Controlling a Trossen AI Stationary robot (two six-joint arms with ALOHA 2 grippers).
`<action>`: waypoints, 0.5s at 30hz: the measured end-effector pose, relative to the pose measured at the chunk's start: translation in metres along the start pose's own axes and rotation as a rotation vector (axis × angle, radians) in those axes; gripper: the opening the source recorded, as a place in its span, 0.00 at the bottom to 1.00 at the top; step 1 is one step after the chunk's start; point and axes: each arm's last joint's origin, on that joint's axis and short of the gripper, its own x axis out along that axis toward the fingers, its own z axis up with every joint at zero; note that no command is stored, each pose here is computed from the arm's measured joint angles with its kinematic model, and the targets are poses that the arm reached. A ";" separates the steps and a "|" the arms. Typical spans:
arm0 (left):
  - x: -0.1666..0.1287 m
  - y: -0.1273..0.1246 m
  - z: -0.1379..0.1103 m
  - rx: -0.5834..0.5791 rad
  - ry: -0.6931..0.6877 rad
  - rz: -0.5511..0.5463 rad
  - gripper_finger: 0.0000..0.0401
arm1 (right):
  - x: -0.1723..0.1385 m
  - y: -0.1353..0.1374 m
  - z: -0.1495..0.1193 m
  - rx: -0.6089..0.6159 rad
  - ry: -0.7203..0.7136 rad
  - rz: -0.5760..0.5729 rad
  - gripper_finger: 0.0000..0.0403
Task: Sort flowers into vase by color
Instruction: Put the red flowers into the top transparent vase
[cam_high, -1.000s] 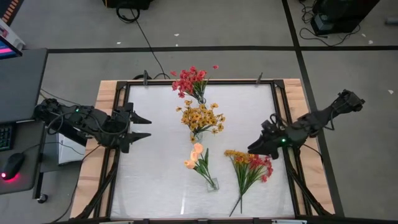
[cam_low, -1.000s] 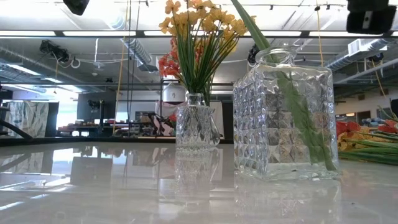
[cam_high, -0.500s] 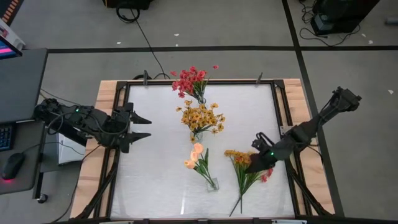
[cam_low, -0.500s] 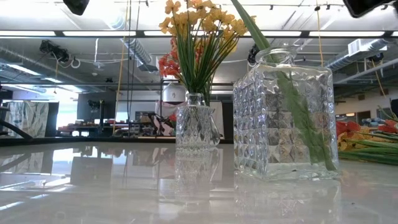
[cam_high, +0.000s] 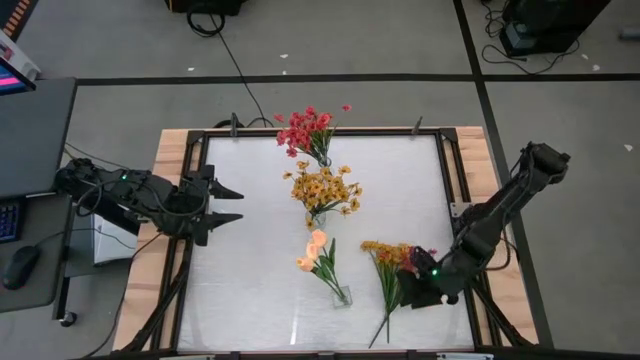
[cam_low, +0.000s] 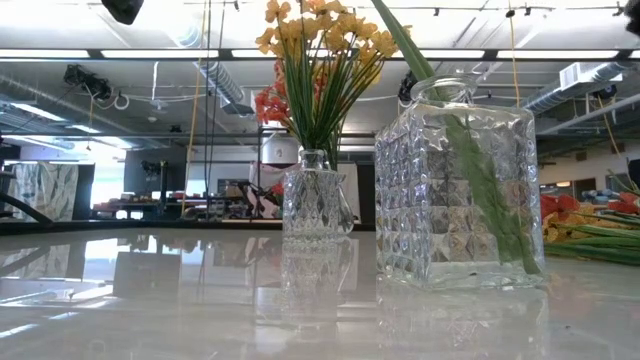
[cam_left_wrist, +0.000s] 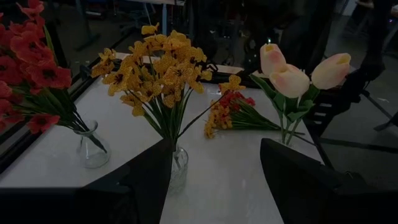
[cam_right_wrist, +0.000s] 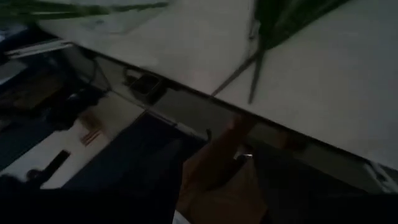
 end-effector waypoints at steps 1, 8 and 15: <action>0.000 0.000 0.000 0.000 -0.001 0.000 0.62 | 0.003 -0.001 0.001 0.004 -0.004 -0.014 0.51; 0.000 0.000 0.000 0.000 0.000 0.000 0.62 | 0.022 -0.004 0.021 0.025 -0.193 -0.070 0.51; 0.000 0.000 0.000 0.000 0.000 0.000 0.62 | 0.028 -0.010 0.038 0.069 -0.312 -0.175 0.51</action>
